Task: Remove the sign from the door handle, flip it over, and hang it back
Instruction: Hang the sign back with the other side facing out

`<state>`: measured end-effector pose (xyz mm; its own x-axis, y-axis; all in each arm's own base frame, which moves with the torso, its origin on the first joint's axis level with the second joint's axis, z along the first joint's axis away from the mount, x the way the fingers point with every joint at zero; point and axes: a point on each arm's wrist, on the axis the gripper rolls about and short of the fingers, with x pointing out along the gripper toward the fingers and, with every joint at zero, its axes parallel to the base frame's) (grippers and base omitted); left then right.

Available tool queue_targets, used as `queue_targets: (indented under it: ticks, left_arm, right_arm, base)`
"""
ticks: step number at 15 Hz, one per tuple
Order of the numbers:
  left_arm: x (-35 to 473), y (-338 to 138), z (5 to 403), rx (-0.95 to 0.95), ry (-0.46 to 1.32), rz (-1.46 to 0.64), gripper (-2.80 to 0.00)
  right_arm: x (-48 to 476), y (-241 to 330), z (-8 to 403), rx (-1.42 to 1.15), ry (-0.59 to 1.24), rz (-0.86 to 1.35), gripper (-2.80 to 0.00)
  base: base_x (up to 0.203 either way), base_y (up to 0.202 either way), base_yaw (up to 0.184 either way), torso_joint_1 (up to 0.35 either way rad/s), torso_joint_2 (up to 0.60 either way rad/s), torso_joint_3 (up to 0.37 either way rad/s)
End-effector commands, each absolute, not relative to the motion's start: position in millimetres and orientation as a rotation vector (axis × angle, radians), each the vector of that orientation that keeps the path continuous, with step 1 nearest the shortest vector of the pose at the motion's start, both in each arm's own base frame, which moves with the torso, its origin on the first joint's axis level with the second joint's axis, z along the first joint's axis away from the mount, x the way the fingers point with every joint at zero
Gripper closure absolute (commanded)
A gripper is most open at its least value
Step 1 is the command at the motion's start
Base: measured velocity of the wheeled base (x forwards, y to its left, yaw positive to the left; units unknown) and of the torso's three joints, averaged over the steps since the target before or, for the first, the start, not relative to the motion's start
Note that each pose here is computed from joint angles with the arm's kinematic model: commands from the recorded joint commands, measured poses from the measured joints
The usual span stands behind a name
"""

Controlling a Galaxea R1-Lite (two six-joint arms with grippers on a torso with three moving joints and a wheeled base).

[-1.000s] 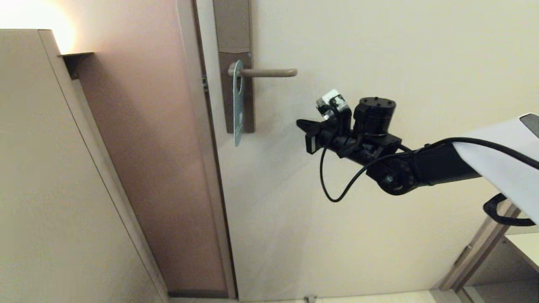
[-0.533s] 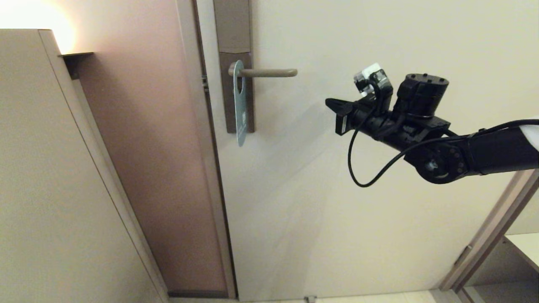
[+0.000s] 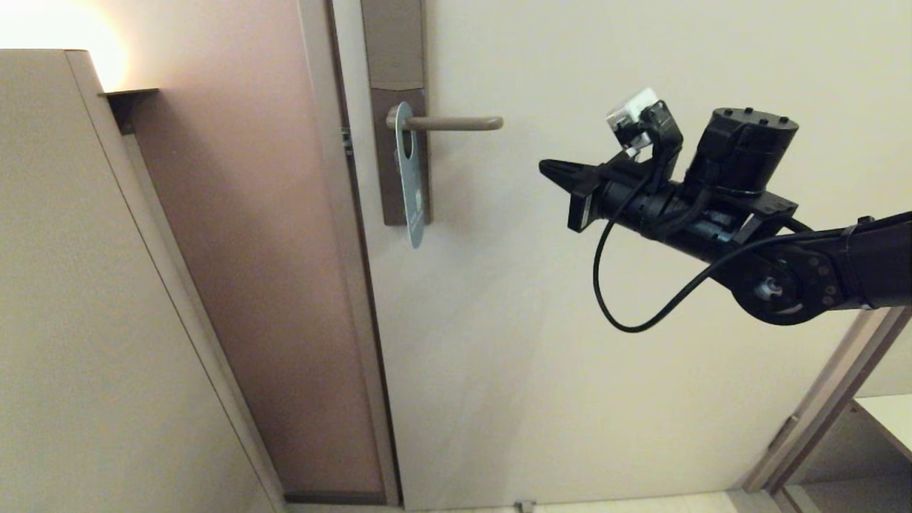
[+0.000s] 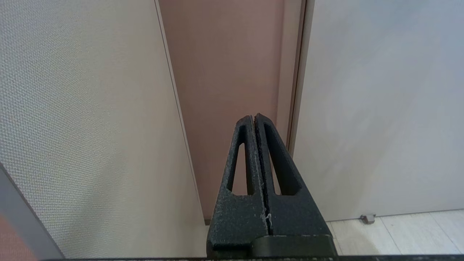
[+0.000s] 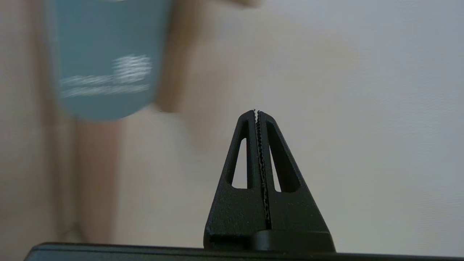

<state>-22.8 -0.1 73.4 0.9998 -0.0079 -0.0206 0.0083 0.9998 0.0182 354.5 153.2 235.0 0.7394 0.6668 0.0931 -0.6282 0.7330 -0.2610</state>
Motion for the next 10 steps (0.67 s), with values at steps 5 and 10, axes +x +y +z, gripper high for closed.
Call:
queue_targets:
  ticks: [5, 10]
  left_arm:
    - [-23, 0, 73, 0.018, 0.020, -0.008, 0.00]
    - [-23, 0, 73, 0.018, 0.021, -0.009, 0.00]
  right_arm:
    - [349, 194, 215, -0.204, -0.178, 0.833, 0.00]
    - [367, 233, 212, -0.195, -0.293, 0.874, 0.00]
  base:
    - [0.000, 0.000, 0.000, 0.000, 0.00, 0.000]
    - [0.000, 0.000, 0.000, 0.000, 0.00, 0.000]
